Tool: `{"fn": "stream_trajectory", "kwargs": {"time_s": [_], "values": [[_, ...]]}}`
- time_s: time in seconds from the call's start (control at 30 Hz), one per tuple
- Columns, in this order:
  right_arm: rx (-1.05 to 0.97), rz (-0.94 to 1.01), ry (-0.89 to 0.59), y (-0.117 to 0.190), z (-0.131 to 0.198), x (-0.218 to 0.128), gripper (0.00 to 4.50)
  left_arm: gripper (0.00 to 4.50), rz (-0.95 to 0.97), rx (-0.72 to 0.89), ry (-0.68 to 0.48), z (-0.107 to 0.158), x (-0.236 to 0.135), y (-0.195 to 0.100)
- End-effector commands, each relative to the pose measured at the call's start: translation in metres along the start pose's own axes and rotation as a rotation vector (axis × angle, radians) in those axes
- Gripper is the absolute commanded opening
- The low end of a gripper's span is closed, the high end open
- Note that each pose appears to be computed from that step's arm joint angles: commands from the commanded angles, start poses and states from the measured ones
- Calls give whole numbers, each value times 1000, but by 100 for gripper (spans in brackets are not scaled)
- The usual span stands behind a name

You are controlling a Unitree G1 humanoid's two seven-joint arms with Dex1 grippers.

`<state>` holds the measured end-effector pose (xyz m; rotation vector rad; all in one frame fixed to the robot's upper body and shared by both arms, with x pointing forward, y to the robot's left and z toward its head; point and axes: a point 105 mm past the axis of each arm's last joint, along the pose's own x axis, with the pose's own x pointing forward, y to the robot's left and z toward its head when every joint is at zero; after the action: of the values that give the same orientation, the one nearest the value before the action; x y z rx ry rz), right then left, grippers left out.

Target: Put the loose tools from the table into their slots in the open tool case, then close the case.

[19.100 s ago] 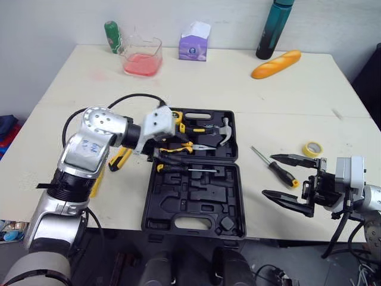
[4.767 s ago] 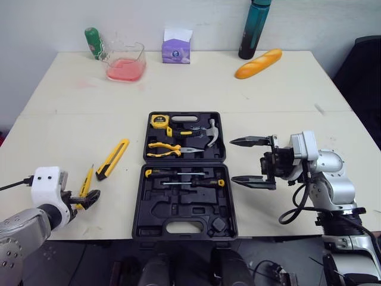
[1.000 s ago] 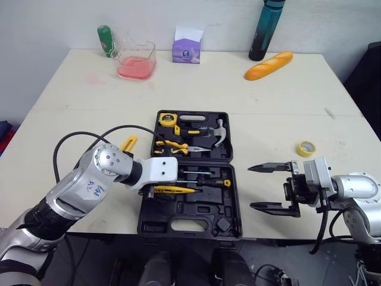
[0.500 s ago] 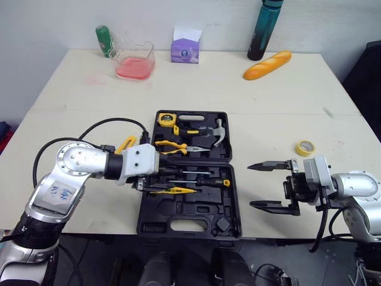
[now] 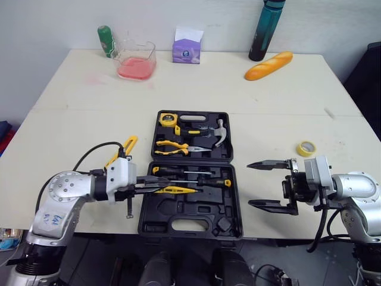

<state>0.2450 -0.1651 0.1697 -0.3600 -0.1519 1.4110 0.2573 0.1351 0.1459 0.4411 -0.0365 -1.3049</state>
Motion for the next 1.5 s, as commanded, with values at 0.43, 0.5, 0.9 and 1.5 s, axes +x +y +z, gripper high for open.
{"fn": "stream_trajectory", "kwargs": {"time_s": [0.43,0.5,0.9,1.5], "values": [[-36,-6,-3,0,6,2,450,2,5,5,125,-33,14,7],[-39,-1,-2,1,6,3,450,2,-6,0,145,-40,13,5],[-30,-23,11,0,2,2,450,2,-65,-40,278,-68,19,-6],[-23,-86,57,-11,-3,-18,450,2,14,54,149,-29,6,6]]}}
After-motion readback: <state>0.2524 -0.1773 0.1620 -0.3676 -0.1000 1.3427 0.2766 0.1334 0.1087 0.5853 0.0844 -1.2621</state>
